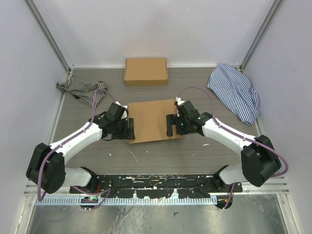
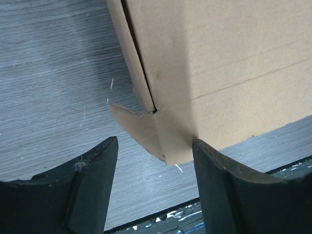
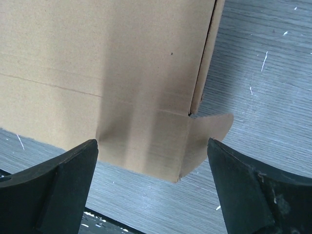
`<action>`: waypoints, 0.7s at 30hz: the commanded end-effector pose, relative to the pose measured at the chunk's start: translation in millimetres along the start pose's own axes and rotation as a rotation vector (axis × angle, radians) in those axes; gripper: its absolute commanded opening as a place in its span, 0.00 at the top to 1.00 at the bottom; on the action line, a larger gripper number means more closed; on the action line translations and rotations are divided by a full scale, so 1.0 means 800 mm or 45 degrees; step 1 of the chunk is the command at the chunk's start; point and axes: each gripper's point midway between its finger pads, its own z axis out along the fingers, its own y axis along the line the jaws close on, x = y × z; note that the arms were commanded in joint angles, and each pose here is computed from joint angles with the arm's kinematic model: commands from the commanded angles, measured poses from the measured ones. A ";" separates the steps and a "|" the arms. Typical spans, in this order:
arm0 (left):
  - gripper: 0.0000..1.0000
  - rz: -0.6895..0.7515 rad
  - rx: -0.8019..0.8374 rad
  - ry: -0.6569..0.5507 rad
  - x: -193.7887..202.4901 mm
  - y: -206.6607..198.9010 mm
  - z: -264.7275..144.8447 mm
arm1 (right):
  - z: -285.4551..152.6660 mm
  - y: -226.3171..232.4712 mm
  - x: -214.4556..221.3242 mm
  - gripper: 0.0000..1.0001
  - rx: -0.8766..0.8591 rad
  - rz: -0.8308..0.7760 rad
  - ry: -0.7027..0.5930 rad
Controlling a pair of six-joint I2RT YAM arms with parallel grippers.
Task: Fold the paper box
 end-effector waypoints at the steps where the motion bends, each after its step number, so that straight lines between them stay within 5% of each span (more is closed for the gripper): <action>1: 0.31 0.003 0.024 -0.017 -0.001 -0.003 0.013 | 0.001 0.011 -0.012 0.01 -0.052 -0.017 -0.054; 13: 0.32 0.004 0.134 0.001 0.001 -0.021 0.026 | 0.003 0.022 -0.009 0.03 -0.119 -0.021 -0.036; 21: 0.26 0.017 -0.036 -0.086 -0.001 0.014 0.014 | -0.002 -0.003 -0.021 0.00 0.018 -0.015 -0.134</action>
